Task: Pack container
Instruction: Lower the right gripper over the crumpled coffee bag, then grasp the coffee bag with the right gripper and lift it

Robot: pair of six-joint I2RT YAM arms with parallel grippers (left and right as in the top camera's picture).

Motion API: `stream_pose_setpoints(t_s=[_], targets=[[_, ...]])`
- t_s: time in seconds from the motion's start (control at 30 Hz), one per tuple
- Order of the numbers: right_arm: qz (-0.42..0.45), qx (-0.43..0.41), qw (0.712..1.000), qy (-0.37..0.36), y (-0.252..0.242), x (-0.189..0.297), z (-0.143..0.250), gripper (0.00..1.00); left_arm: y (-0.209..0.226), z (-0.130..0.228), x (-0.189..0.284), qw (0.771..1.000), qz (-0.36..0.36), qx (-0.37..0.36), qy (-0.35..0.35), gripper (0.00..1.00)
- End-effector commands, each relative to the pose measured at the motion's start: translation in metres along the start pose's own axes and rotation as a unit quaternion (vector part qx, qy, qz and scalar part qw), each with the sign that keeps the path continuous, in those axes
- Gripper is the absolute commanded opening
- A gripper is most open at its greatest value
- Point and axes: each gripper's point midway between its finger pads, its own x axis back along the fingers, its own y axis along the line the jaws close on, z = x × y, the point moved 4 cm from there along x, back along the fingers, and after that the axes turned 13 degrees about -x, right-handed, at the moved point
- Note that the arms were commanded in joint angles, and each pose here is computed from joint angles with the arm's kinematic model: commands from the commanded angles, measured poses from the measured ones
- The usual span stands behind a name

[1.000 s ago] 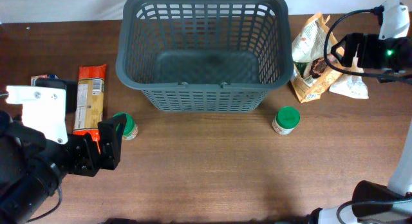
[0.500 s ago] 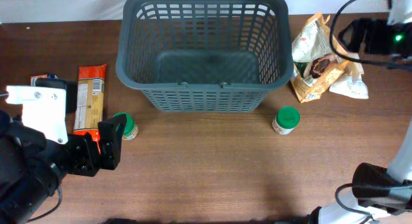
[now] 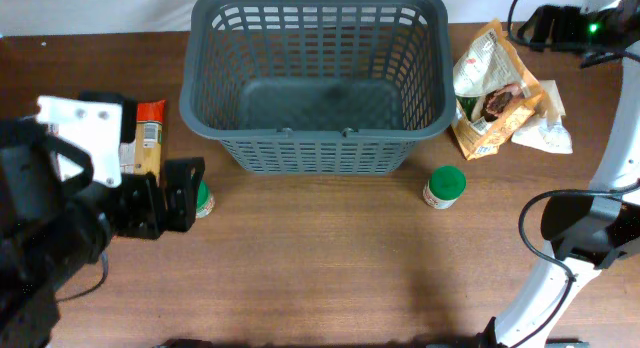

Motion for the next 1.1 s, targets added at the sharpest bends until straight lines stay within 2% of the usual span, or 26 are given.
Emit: stream_pose_setpoints(t_s=[0.0, 0.2, 0.53, 0.77, 1.07], targets=[[0.005, 0.012, 1.000, -0.028, -0.002, 0.011, -0.011, 0.99, 0.002, -0.001, -0.008, 1.000, -0.002, -0.008, 0.013, 0.99], [0.042, 0.045, 0.998, 0.000, -0.017, -0.005, -0.004, 0.99, 0.005, -0.004, -0.021, 1.000, -0.003, -0.006, 0.029, 0.99], [0.026, 0.082, 0.996, 0.025, -0.014, -0.029, 0.003, 0.99, 0.007, -0.004, -0.022, 0.999, -0.010, -0.006, 0.033, 0.99], [0.010, 0.127, 0.989, 0.070, 0.004, -0.064, 0.020, 0.99, 0.009, -0.003, -0.022, 0.999, -0.015, -0.006, 0.034, 0.99], [0.020, 0.132, 0.984, 0.122, -0.005, -0.093, 0.040, 0.99, 0.009, -0.003, -0.022, 0.999, -0.019, -0.007, 0.034, 0.99]])
